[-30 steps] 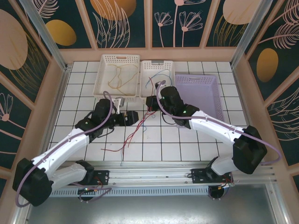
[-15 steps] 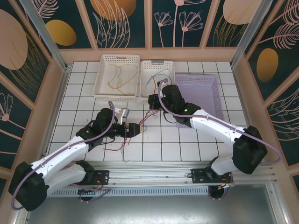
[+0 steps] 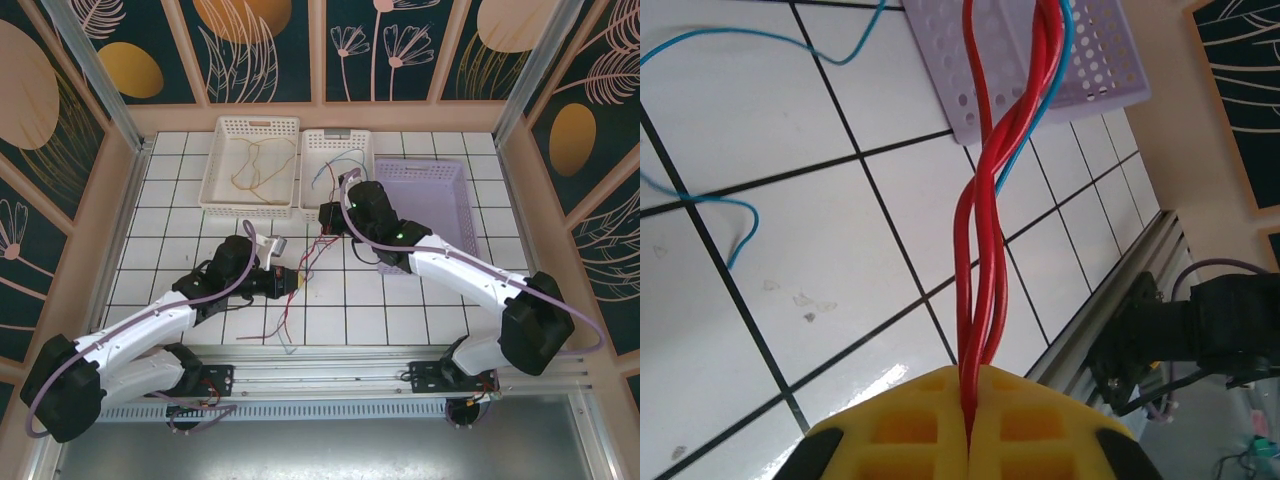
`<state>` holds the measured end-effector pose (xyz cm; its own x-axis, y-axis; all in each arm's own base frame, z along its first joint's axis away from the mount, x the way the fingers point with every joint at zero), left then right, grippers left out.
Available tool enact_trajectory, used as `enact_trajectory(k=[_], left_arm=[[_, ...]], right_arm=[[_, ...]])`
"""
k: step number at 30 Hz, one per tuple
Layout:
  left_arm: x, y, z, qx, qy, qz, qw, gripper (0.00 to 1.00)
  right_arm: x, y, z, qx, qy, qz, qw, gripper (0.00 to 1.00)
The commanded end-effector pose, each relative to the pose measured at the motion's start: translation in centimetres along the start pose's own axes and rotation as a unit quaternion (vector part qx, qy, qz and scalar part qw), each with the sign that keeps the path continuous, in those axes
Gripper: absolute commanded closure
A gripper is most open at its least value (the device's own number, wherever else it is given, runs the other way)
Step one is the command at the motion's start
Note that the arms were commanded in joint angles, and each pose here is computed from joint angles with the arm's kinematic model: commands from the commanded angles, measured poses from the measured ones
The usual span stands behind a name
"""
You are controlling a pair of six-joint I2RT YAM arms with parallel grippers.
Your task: Untangle the cables
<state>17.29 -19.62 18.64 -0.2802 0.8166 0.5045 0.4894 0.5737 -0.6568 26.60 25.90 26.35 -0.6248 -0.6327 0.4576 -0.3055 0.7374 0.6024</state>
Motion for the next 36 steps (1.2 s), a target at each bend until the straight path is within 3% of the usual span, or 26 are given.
enact_trajectory(k=[1, 2, 7, 11, 16, 22, 36], left_arm=[[0.2, -0.1, -0.4, -0.005, -0.027, 0.001, 1.0, 1.0], [0.1, 0.0, -0.3, -0.003, -0.029, 0.001, 1.0, 1.0], [0.1, 0.1, -0.3, 0.002, -0.041, 0.003, 0.999, 1.0], [0.2, -0.1, -0.6, 0.0, -0.05, 0.007, 0.999, 1.0], [0.4, -0.7, -1.4, -0.006, -0.058, 0.011, 0.998, 1.0], [0.5, -0.8, -1.6, -0.008, -0.061, 0.009, 0.998, 1.0], [0.5, -0.6, -1.2, -0.007, -0.059, 0.003, 0.998, 1.0]], right_arm=[[1.6, -0.2, -0.7, -0.008, -0.016, 0.004, 1.0, 1.0], [1.9, -0.4, -0.6, -0.01, -0.015, 0.008, 1.0, 1.0], [5.0, -3.6, -1.2, -0.032, -0.039, 0.107, 0.993, 0.61], [8.0, -7.6, -2.1, -0.072, -0.065, 0.165, 0.981, 0.42], [8.1, -12.8, -2.4, -0.114, -0.051, 0.217, 0.968, 0.39], [3.5, -18.7, -2.9, -0.162, 0.006, 0.246, 0.956, 0.36], [-6.5, -28.3, -6.4, -0.218, 0.061, 0.324, 0.918, 0.16]])
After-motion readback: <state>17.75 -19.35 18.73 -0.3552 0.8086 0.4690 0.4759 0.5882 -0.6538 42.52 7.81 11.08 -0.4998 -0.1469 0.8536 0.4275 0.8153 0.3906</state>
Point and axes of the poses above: each hand's point on the last joint's axis, 136 mm out from that joint toward the fingers, its own x axis back along the fingers, its own y axis along the line the jaws close on, z = x × y, the point moved 8 cm from there along x, back along the fingers, and after that the axes turned 6 degrees about -x, right-handed, at the moved point
